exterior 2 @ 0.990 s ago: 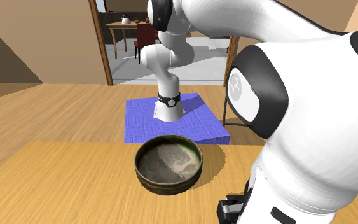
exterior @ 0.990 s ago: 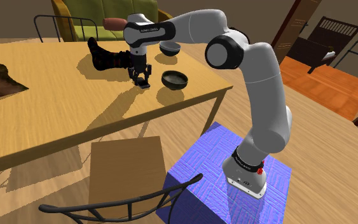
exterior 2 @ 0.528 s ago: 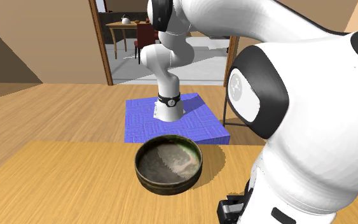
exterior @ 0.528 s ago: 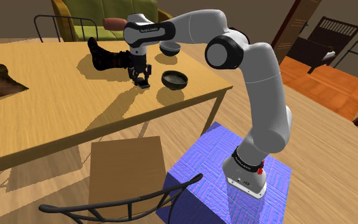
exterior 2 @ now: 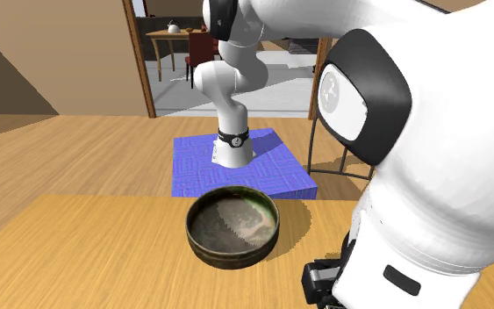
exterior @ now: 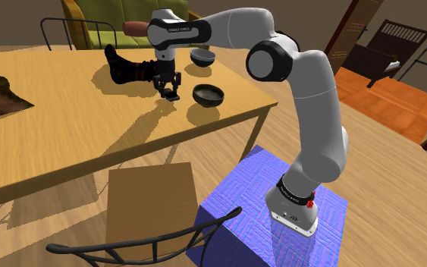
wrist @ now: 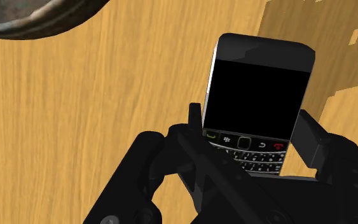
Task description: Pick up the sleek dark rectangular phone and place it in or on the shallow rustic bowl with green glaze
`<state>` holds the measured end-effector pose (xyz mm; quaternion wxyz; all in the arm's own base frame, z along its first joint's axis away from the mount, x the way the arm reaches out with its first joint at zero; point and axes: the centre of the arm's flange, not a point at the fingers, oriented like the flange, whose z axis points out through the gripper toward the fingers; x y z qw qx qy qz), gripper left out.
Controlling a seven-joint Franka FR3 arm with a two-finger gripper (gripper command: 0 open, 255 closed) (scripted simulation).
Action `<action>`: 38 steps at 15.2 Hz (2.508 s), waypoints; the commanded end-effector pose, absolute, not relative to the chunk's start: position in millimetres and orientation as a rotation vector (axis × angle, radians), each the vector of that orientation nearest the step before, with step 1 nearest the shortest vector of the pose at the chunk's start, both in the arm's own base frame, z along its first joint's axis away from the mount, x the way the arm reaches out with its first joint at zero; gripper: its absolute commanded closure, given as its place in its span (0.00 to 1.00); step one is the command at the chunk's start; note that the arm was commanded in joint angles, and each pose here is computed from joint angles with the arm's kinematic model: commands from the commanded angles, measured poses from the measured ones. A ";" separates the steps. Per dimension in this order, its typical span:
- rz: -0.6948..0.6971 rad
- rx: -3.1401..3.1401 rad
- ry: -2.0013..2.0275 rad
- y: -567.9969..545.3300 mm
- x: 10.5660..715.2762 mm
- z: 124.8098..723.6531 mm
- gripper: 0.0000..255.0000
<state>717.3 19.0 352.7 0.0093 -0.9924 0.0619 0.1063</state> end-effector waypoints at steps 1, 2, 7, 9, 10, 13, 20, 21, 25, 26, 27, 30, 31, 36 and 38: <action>0.332 -3.099 0.193 19.7 717.8 364.2 1.00; 0.332 -3.099 0.193 19.7 717.8 369.5 1.00; 0.332 -3.099 0.193 19.7 717.8 395.9 1.00; 0.332 -3.099 0.193 19.7 717.8 406.4 1.00; 0.332 -3.099 0.193 19.7 717.8 411.7 1.00; 0.332 -3.099 0.193 19.7 717.8 427.6 1.00; 0.332 -3.099 0.193 19.7 717.8 464.5 1.00; 0.332 -3.099 0.193 19.7 717.8 469.8 1.00; 0.332 -3.099 0.193 2.1 698.1 481.1 1.00; 0.332 -3.099 0.193 -6.7 688.3 481.5 1.00; 0.332 -3.099 0.193 -15.5 678.4 481.9 1.00; 0.332 -3.099 0.193 -41.9 649.0 483.1 1.00; 0.332 -3.099 0.193 -50.8 639.2 483.5 1.00; 0.332 -3.099 0.193 -94.8 590.1 485.5 1.00; 0.332 -3.099 0.193 -108.5 574.8 486.1 1.00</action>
